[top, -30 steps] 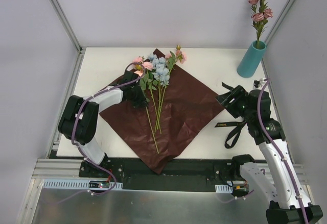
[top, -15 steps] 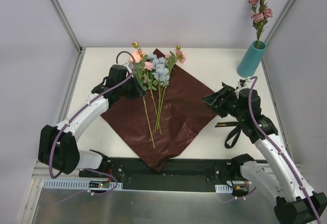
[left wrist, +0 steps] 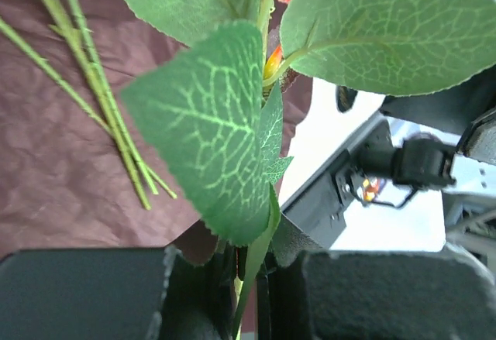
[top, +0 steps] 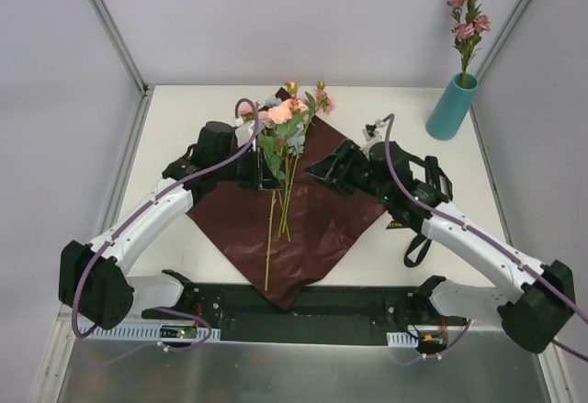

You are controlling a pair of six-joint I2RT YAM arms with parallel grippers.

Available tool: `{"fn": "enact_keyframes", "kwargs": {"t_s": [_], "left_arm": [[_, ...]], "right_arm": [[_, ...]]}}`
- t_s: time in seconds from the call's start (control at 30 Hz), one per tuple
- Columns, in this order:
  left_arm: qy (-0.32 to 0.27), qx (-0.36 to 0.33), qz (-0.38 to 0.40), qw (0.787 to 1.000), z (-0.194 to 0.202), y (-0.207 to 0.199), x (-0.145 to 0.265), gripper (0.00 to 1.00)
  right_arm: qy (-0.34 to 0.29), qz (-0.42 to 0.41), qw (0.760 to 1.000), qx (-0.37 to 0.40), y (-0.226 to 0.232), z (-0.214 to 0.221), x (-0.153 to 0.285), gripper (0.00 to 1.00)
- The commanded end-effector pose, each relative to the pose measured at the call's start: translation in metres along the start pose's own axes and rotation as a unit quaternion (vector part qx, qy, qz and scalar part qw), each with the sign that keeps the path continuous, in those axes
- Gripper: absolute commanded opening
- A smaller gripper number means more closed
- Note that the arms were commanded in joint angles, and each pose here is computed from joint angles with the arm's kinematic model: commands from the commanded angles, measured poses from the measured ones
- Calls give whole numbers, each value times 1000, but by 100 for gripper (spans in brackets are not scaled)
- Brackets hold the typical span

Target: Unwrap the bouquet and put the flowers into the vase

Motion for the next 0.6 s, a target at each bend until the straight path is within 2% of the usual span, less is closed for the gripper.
{"fn": "enact_keyframes", "kwargs": {"t_s": [0.0,0.4,0.57], "left_arm": [[37,-50,82,995,7,-27,10,0],[51,-69,115,990,12,-36,18,0],[64,-69,129,987,13,-38,19,0]], "right_arm": [[-46,-67,997,14,50,-21,-15,56],[-34,-52,998,23,57,-11,-54,49],[-2,-90,996,17,64,-4,-67,44]]}}
Point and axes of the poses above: each gripper's point midway between its finger pads, its own x axis back along the fingers, its own y axis along the line the jaws close on, z = x × y, the point moved 9 cm from there along x, back along the fingers, and after that the axes turned 8 degrees about x, right-handed, at the moved point
